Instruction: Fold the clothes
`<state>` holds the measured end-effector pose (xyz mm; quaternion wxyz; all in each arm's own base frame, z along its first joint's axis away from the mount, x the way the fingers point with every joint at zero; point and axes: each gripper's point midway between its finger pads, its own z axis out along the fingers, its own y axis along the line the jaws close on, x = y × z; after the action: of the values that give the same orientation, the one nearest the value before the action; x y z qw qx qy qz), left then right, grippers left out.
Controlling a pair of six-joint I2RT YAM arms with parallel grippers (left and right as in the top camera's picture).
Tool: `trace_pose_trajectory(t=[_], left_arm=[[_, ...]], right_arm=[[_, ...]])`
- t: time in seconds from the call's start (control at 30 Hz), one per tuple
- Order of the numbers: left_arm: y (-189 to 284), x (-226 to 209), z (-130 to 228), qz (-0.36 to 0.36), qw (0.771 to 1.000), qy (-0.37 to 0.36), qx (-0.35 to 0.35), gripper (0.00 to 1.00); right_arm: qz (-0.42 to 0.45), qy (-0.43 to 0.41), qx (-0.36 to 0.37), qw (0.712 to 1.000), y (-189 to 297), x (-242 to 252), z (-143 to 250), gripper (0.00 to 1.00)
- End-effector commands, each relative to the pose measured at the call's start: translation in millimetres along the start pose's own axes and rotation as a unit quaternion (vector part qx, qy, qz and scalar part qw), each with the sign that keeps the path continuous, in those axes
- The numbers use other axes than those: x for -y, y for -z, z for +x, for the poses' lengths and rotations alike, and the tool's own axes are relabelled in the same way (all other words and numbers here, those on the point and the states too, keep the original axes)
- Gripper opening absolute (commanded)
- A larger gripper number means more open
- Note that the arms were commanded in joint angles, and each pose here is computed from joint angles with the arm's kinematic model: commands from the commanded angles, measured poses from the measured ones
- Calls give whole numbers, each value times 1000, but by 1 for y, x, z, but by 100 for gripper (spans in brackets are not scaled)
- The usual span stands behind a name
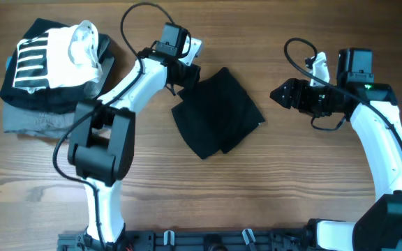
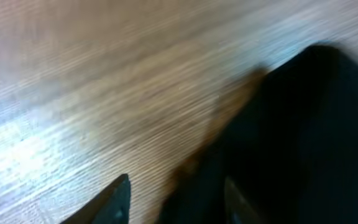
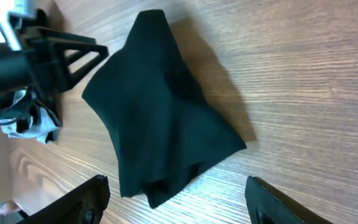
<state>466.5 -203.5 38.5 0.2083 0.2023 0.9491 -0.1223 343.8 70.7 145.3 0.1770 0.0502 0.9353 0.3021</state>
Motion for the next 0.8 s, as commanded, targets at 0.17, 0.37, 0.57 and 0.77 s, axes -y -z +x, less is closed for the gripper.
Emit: trace_pose_trajectory(t=[0.17,0.37,0.57,0.77], left_arm=[[-18,9,79,61,986,36,-148,34],[22,68,133,171,936,116,-285,15],[58,63,128,154,938,123,-284,24],[91,28,81,141,959,167,-178,72]], right_arm=[[-5,16,6,1000,3,-5,-3,75],[21,13,5,1000,4,4,-2,76],[39,8,-21,999,-1,15,13,62],[27,26,-59,998,-43,19,44,7]])
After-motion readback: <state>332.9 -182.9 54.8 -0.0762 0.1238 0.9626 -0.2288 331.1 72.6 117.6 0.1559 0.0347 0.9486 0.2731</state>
